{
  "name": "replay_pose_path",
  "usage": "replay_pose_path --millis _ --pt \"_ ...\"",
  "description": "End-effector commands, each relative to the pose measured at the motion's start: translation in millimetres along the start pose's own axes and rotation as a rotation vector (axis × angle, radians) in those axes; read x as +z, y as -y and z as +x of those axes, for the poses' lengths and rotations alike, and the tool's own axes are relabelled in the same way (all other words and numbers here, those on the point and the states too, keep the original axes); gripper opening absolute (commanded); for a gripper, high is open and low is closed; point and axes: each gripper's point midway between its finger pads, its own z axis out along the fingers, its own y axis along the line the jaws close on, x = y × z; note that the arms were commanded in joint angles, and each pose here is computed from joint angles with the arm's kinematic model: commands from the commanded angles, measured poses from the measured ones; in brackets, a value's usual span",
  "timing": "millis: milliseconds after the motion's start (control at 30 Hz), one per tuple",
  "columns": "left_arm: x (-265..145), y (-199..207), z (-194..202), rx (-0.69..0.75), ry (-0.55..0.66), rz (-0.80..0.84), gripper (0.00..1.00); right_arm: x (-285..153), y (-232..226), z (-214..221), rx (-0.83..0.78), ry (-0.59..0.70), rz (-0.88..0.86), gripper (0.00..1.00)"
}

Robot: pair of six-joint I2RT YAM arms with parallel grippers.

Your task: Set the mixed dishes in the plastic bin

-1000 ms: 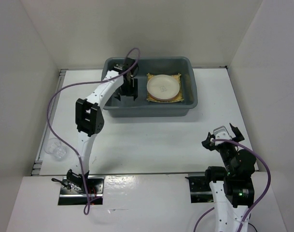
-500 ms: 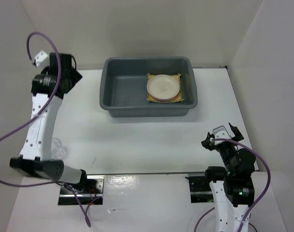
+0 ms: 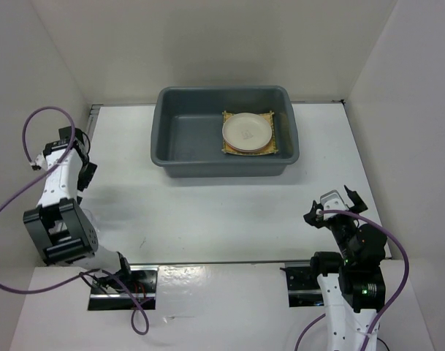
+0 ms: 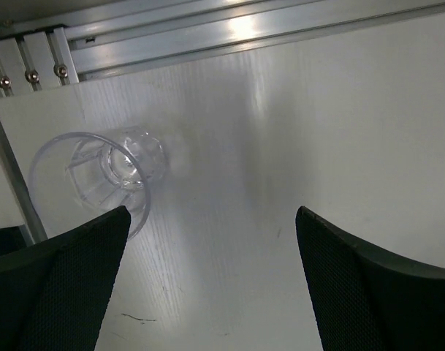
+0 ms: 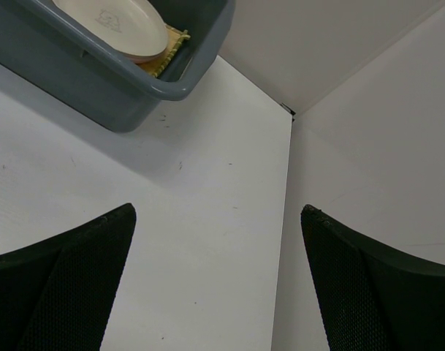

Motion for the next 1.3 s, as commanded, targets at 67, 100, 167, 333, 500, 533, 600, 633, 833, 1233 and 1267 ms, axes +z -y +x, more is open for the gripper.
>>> replay_pose_path --millis 67,100,167,333,500,533,600,633,833,1233,1267 --pt "30 -12 27 0.028 -0.124 -0.093 1.00 3 1 -3 -0.007 0.011 -0.008 0.98" --pt "33 -9 27 0.022 -0.118 -0.083 1.00 3 2 -2 -0.007 0.005 -0.001 0.98" --pt "35 -7 28 0.042 -0.120 -0.066 1.00 3 2 -2 -0.007 0.005 -0.001 0.98" --pt "50 -14 38 0.066 -0.171 -0.065 0.94 3 2 -2 -0.007 0.005 -0.001 0.98" --pt "72 -20 54 0.069 -0.258 -0.053 0.79 2 3 -4 -0.020 0.013 0.005 0.98" --pt "74 -21 55 0.066 -0.270 -0.044 0.74 2 2 -4 -0.020 0.018 -0.003 0.98" --pt "79 -22 59 0.083 -0.295 -0.034 0.48 2 2 -4 -0.020 0.018 -0.003 0.98" --pt "82 -22 64 0.096 -0.314 -0.036 0.33 2 2 -4 -0.020 0.018 -0.003 0.98" --pt "46 49 27 0.120 -0.364 0.264 0.00 2 2 -4 -0.020 0.018 -0.003 0.98" --pt "-235 227 -2 0.515 -0.181 1.310 0.00 1 2 -6 -0.022 0.025 0.003 0.98" --pt "-239 236 10 0.606 -0.164 1.315 0.00 1 2 -6 -0.022 0.025 0.003 0.98"
